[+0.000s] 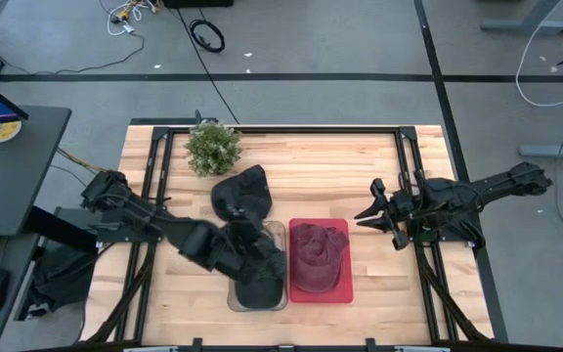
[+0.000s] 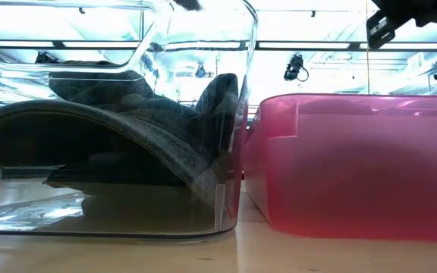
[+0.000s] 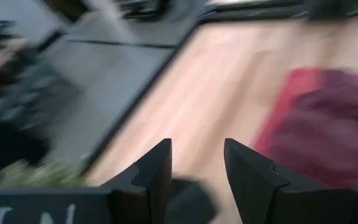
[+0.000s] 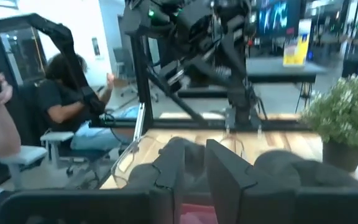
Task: Pick & Place hat
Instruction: Put the black cap into the transparent bin
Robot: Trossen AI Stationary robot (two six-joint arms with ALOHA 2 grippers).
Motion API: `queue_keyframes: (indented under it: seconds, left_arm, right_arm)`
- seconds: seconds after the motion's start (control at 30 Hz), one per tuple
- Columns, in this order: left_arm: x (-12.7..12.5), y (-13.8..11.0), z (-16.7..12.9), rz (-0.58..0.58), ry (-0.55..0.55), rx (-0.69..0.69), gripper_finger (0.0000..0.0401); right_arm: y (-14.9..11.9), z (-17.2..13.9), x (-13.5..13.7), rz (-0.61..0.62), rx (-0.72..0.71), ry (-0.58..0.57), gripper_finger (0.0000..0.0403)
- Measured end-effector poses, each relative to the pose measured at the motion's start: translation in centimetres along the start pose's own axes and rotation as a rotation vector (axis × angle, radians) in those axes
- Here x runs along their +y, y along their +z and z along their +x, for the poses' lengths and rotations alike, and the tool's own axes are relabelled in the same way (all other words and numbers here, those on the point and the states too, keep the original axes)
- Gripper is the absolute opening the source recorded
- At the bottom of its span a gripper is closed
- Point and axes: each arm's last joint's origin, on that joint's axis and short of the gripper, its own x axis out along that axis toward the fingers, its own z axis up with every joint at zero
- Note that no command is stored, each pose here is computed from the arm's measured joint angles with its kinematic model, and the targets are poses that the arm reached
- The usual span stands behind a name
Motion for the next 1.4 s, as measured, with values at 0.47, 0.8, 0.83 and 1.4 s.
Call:
queue_keyframes:
  seconds: [0.47, 0.8, 0.83, 1.4]
  left_arm:
    - [-5.3, 4.9, -1.2, 0.114, -0.778, -0.350, 0.0151]
    - [-5.1, 5.0, 0.9, 0.056, -0.846, -0.443, 0.0149]
    - [-5.2, 4.5, 1.6, 0.037, -0.881, -0.470, 0.0149]
    - [4.8, -1.0, 7.4, -0.037, -0.917, -0.498, 0.0149]
  right_arm:
    - [-2.5, -2.3, -0.1, -0.067, -0.283, 0.036, 0.0068]
    - [-4.6, -2.9, -0.2, -0.067, -0.308, 0.041, 0.0068]
    - [-4.8, -2.9, -0.2, -0.075, -0.293, 0.039, 0.0068]
    - [-9.9, -2.8, -0.6, -0.080, 0.247, 0.019, 0.0068]
